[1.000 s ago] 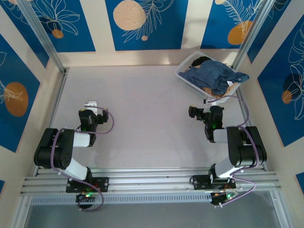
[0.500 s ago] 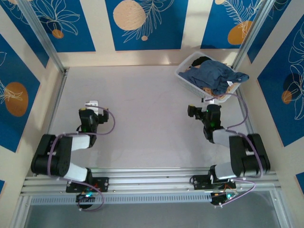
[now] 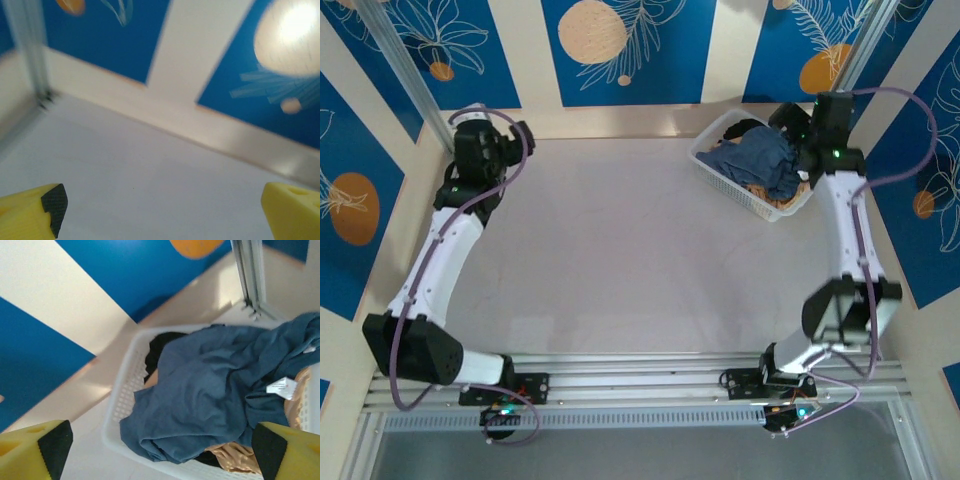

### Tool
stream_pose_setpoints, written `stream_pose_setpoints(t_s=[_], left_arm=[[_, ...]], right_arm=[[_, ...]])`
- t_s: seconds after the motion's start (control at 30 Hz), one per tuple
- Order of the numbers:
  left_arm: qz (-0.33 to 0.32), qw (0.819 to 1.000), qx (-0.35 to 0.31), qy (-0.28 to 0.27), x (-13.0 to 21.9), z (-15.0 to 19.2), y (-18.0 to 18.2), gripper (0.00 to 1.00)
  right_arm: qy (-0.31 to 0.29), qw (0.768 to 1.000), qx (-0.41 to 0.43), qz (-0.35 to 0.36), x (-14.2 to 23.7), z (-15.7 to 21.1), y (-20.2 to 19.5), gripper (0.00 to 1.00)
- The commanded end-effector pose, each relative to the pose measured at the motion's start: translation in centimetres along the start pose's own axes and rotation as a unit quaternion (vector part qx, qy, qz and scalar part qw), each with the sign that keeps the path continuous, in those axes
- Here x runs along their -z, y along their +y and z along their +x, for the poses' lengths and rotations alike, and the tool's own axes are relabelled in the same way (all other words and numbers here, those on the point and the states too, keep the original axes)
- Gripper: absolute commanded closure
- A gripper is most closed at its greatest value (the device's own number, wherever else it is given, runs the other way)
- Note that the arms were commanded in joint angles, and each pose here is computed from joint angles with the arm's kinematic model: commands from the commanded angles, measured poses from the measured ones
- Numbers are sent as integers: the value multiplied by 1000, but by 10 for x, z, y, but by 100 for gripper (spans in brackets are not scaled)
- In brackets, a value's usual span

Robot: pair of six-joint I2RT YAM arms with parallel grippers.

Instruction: Fold and stack the t-shirts

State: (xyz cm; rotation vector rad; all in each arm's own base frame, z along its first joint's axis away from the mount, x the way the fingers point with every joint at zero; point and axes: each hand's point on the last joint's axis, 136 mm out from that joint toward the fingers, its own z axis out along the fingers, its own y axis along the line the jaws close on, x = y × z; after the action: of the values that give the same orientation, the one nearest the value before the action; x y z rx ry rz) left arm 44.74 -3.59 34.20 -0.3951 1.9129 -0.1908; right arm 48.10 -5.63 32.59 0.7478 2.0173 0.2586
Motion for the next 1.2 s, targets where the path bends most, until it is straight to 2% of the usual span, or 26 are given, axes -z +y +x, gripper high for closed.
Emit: stream_pose_setpoints(t_s=[0.0, 0.13, 0.23, 0.4, 0.47, 0.53, 0.63, 0.67, 0.7, 0.87, 1.0, 1.17], left_arm=[[103, 983, 23, 151, -10, 64, -47, 0], [172, 963, 7, 207, -5, 94, -90, 4], [197, 953, -2, 229, 3, 113, -109, 7], [214, 944, -6, 253, 15, 131, -123, 13], [217, 942, -10, 257, 20, 135, -126, 15], [218, 940, -13, 261, 23, 136, -126, 18], [217, 942, -16, 257, 28, 133, -126, 22], [216, 942, -17, 256, 30, 132, -125, 23], [215, 942, -20, 255, 31, 131, -124, 24], [205, 944, -26, 259, 32, 133, -119, 31], [182, 950, -30, 253, 31, 131, -110, 35], [145, 957, -38, 250, 25, 131, -98, 37]], right_arm=[[161, 985, -36, 46, -40, 56, -27, 13], [205, 976, -56, 44, -85, 68, -33, 17], [224, 970, -74, 54, -113, 78, -42, 19], [255, 957, -114, 79, -142, 101, -61, 27], [261, 953, -130, 83, -149, 108, -66, 34], [262, 951, -140, 87, -154, 111, -71, 49], [245, 956, -137, 84, -152, 103, -68, 89], [234, 960, -129, 82, -149, 99, -65, 97], [220, 965, -121, 76, -144, 92, -59, 100], [147, 985, -78, 42, -101, 54, -22, 100], [53, 998, -21, -23, -38, 6, 34, 100], [-36, 990, 33, -133, 51, -35, 113, 100]])
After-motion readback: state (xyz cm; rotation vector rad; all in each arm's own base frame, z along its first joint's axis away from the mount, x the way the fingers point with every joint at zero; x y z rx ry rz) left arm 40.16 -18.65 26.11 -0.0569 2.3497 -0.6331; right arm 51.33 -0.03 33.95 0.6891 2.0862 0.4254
